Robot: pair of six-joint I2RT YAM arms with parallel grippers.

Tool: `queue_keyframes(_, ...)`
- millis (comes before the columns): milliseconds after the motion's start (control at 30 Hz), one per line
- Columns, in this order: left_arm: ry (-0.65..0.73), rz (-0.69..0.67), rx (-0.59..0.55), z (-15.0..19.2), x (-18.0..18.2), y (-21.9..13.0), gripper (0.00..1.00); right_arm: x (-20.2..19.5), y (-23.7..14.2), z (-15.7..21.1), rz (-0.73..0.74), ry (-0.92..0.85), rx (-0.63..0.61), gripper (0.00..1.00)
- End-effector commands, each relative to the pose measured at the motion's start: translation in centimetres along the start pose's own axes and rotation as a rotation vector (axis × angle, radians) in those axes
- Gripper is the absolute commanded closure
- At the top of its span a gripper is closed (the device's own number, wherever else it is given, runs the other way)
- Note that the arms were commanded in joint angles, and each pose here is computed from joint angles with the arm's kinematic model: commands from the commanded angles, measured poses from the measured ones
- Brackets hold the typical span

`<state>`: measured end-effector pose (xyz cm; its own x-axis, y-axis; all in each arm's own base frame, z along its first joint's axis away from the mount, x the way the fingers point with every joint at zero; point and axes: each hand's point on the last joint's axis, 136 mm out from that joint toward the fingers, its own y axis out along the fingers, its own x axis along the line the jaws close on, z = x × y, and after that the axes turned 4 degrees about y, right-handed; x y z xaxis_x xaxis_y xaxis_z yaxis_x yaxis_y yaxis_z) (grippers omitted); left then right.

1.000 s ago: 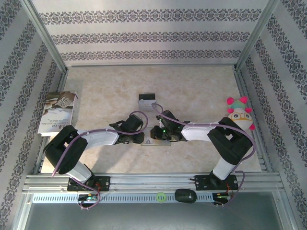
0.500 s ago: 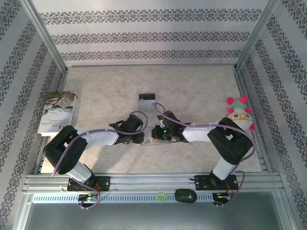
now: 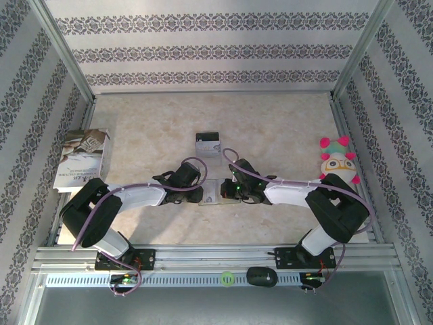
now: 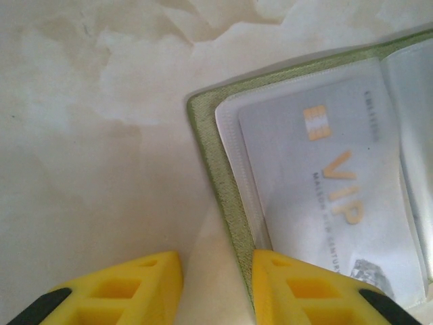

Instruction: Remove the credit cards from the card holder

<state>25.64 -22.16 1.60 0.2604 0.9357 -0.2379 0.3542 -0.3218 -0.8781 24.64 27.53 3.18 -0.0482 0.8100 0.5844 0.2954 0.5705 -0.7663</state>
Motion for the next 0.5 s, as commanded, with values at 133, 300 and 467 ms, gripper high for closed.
queue_keyframes(133,-0.006,0.034,0.031,1.6,0.0,-0.5,0.62,3.4,-0.9,-1.1,-0.016,-0.186,0.008,0.75)
queue_keyframes(300,0.024,0.028,-0.026,0.4,-0.1,-1.7,0.48,2.6,-1.1,-2.1,0.104,-0.272,-0.022,0.73)
queue_keyframes(467,0.043,0.073,-0.07,-1.3,-1.4,-1.4,0.38,2.5,-1.0,-2.4,0.096,-0.26,-0.02,0.73)
